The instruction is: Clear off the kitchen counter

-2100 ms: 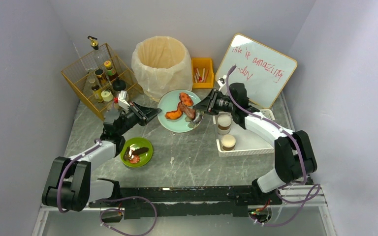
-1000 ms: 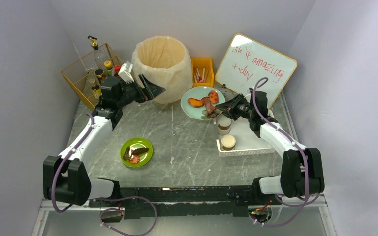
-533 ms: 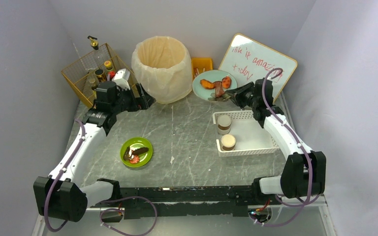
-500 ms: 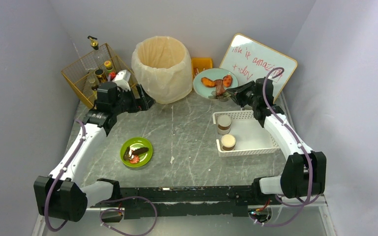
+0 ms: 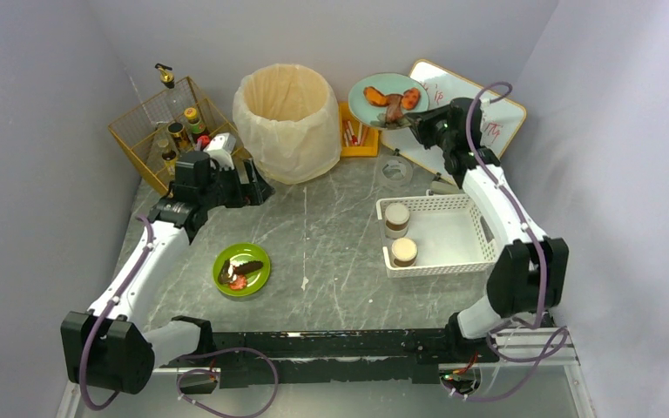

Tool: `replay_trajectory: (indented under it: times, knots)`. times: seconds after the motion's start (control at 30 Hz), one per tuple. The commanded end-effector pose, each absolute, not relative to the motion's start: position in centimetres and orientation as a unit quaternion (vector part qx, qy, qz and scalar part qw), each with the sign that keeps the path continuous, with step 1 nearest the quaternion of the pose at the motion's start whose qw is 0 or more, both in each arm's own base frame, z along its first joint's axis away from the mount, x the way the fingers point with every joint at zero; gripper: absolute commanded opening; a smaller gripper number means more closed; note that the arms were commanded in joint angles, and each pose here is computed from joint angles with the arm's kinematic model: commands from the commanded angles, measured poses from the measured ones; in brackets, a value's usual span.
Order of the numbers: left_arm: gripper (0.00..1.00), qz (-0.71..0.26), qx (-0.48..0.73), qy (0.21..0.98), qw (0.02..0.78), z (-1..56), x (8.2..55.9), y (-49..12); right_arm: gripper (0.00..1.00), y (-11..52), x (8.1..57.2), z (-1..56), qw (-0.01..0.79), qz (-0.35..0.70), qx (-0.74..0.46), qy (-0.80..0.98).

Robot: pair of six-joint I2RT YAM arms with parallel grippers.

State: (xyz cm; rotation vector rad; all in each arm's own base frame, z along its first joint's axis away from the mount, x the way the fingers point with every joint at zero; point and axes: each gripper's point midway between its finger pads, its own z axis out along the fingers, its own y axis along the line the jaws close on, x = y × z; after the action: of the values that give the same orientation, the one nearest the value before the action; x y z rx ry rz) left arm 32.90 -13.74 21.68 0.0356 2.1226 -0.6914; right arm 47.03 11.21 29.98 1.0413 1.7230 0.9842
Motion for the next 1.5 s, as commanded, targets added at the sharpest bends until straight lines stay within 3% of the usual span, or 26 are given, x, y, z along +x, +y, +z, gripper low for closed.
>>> replay_trajectory:
  times: [0.0,0.43,0.77,1.47]
  knots:
    - [0.93,-0.264,0.028,0.847,0.460,22.5,32.4,-13.2,0.00,13.3,49.8,42.4,0.523,0.497,0.350,0.598]
    - [0.92,-0.250,0.001,0.853,0.459,22.8,33.1,-12.6,0.00,20.8,57.4,44.1,0.511,0.527,0.293,0.612]
    - [0.90,-0.252,0.001,0.854,0.455,22.3,32.8,-12.6,0.00,26.0,59.8,43.7,0.532,0.514,0.263,0.619]
    - [0.83,-0.285,0.001,0.862,0.419,19.8,32.2,-13.9,0.00,30.1,60.1,46.4,0.727,0.410,0.029,0.551]
